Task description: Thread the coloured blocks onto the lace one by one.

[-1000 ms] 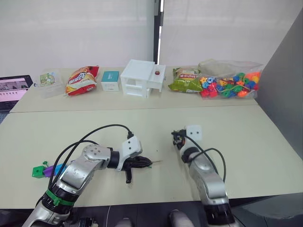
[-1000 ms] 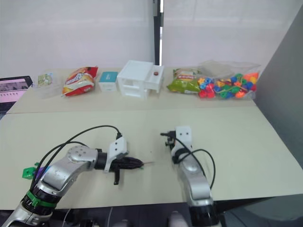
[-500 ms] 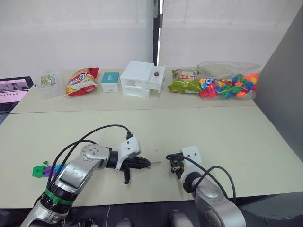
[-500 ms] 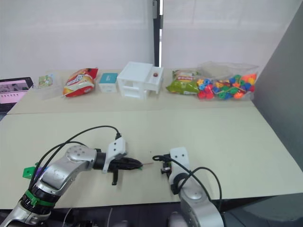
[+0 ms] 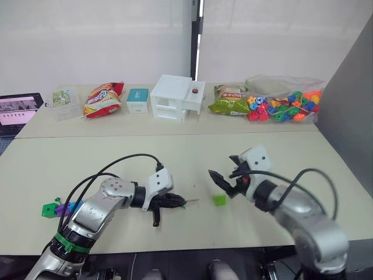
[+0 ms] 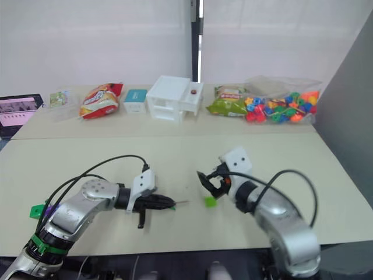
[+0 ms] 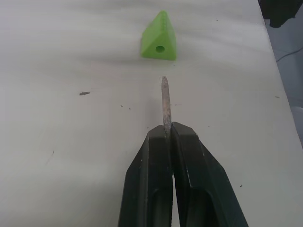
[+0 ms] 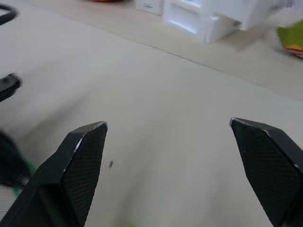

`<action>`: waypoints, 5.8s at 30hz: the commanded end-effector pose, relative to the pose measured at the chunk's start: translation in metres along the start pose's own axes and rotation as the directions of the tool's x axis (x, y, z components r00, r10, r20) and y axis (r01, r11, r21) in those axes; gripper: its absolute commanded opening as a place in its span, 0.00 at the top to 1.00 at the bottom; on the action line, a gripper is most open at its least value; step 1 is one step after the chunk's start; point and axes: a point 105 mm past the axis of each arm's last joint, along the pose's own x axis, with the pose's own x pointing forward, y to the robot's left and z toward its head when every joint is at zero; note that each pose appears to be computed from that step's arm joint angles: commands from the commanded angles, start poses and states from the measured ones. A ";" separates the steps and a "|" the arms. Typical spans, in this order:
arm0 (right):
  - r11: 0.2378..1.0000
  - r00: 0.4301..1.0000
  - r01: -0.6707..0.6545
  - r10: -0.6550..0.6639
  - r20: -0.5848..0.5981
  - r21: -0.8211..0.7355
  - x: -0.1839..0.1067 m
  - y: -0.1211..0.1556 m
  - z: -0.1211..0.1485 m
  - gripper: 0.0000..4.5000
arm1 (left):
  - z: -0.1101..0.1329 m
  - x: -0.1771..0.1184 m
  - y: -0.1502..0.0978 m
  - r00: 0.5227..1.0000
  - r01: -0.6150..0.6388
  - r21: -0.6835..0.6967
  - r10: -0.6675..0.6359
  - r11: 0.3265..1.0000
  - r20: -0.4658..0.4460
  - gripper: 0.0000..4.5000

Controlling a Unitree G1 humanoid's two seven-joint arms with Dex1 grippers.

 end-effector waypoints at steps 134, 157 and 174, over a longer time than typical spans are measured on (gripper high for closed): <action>0.794 0.760 -0.579 0.445 -0.474 -0.183 0.020 0.017 -0.070 0.71 | 0.005 0.036 0.001 0.999 -0.018 0.029 0.016 0.999 0.048 0.99; 0.794 0.760 -0.581 0.452 -0.467 -0.178 0.021 0.021 -0.066 0.71 | -0.025 0.037 -0.010 0.994 -0.094 0.017 0.095 0.995 -0.050 0.36; 0.810 0.780 -0.555 0.428 -0.456 -0.188 0.023 0.015 -0.063 0.71 | -0.006 0.044 -0.012 0.999 -0.018 0.064 0.016 0.998 0.030 1.00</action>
